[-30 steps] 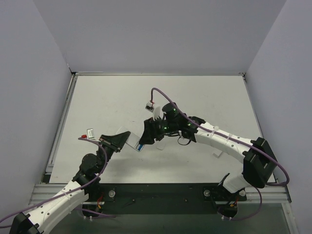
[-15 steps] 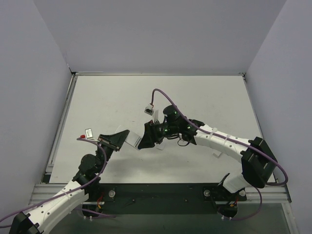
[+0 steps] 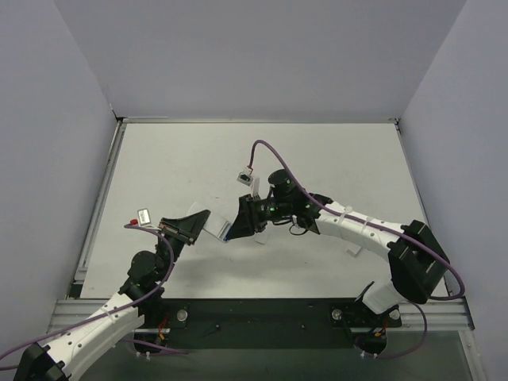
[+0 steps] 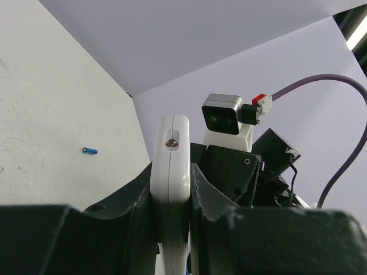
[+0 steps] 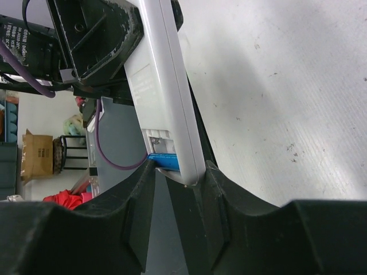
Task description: Load the batteries into the remote control
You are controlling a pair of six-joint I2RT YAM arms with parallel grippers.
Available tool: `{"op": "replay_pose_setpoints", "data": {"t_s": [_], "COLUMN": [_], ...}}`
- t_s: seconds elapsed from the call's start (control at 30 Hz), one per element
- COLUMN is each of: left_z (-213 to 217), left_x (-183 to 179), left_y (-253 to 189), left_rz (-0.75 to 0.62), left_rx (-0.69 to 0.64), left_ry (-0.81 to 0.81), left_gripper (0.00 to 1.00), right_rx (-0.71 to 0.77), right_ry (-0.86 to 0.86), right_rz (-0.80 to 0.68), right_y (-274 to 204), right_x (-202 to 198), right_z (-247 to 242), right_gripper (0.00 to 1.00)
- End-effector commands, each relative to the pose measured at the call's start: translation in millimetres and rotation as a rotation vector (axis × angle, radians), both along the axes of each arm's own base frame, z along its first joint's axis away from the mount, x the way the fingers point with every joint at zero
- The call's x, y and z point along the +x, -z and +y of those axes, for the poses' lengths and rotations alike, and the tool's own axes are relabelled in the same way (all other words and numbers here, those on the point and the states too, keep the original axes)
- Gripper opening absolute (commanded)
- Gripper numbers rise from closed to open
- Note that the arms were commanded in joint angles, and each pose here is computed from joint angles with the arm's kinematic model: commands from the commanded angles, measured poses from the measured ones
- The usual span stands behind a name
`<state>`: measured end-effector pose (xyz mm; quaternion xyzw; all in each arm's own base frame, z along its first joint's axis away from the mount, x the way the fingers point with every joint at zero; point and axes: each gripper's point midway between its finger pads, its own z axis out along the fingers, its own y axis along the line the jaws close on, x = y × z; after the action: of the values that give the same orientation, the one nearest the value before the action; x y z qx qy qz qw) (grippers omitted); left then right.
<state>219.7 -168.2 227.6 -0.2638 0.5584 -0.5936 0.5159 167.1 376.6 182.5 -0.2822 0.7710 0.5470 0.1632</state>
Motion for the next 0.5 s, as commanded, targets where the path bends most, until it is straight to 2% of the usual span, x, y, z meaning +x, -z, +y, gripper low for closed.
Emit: {"op": "replay_pose_setpoints", "data": {"t_s": [0.0,0.27,0.47], "left_z": [1,-1,-1], "left_x": [-6,-6,-7], "left_y": [-32,-34,-36], "left_rz": [-0.077,-0.084,-0.092], "left_rx": [-0.071,-0.068,-0.074], "left_ry": [0.015,0.023,0.028], "left_gripper": [0.00,0.00,0.00], "right_rx": [-0.017,-0.161,-0.222], "right_ry": [0.018,0.051,0.126], "right_rz": [-0.063,-0.137,-0.150], "right_y": [11,32,44], "right_x": [9,11,21], "right_z": [4,-1,-6], "right_gripper": [0.25,0.21,0.12]}}
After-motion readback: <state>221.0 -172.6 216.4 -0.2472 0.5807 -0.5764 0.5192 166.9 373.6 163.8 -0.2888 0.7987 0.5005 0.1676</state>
